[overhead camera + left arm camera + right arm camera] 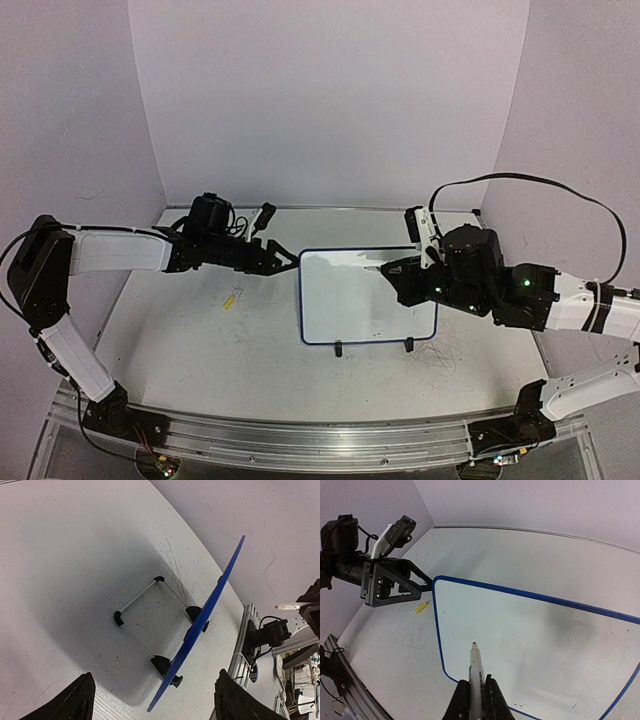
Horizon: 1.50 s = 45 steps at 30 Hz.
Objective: Write a sentence on the whiteboard
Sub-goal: Hold the whiteboard at the center of the board.
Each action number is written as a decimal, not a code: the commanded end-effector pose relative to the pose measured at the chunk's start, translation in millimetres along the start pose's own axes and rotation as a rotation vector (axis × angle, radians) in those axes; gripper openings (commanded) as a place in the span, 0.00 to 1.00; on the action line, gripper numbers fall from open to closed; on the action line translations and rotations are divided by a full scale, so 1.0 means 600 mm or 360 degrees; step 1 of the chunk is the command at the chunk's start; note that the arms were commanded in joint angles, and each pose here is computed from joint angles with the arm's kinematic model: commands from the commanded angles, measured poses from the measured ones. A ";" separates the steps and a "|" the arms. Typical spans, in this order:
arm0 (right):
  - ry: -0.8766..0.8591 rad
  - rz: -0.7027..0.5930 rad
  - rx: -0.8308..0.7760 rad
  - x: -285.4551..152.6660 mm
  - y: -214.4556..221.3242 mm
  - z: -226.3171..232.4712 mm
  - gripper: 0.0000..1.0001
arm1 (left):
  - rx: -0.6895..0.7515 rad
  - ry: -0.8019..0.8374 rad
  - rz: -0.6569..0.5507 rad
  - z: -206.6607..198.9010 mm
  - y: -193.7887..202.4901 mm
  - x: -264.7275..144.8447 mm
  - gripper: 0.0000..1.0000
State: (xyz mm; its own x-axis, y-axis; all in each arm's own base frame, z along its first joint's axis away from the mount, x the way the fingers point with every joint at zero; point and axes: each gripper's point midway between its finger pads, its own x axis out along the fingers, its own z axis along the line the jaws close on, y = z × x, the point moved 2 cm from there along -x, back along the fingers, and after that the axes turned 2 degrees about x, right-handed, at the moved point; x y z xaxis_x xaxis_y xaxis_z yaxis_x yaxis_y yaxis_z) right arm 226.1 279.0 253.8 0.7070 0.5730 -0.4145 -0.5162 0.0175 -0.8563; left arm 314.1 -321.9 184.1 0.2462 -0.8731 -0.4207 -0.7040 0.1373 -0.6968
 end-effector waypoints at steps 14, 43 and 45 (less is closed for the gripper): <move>-0.0136 -0.0104 -0.0076 0.008 -0.024 0.061 0.00 | -0.0051 0.0194 -0.0061 -0.040 -0.028 -0.005 0.69; 0.0047 -0.0155 -0.0174 0.087 -0.008 0.124 0.00 | -0.0013 0.0453 -0.0014 -0.050 -0.008 0.032 0.39; 0.0045 -0.0154 -0.0174 0.090 -0.008 0.125 0.00 | -0.0010 0.0472 -0.0008 -0.055 -0.011 0.035 0.35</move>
State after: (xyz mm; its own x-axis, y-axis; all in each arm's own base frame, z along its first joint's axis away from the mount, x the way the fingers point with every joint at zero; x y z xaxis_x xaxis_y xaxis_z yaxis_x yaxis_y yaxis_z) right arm 222.1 364.1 231.1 0.7232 0.5509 -0.4165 -0.4371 -0.1018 -0.8936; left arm 296.0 -344.1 174.6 0.0620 -0.9542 -0.2925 -0.7432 0.1515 -0.6517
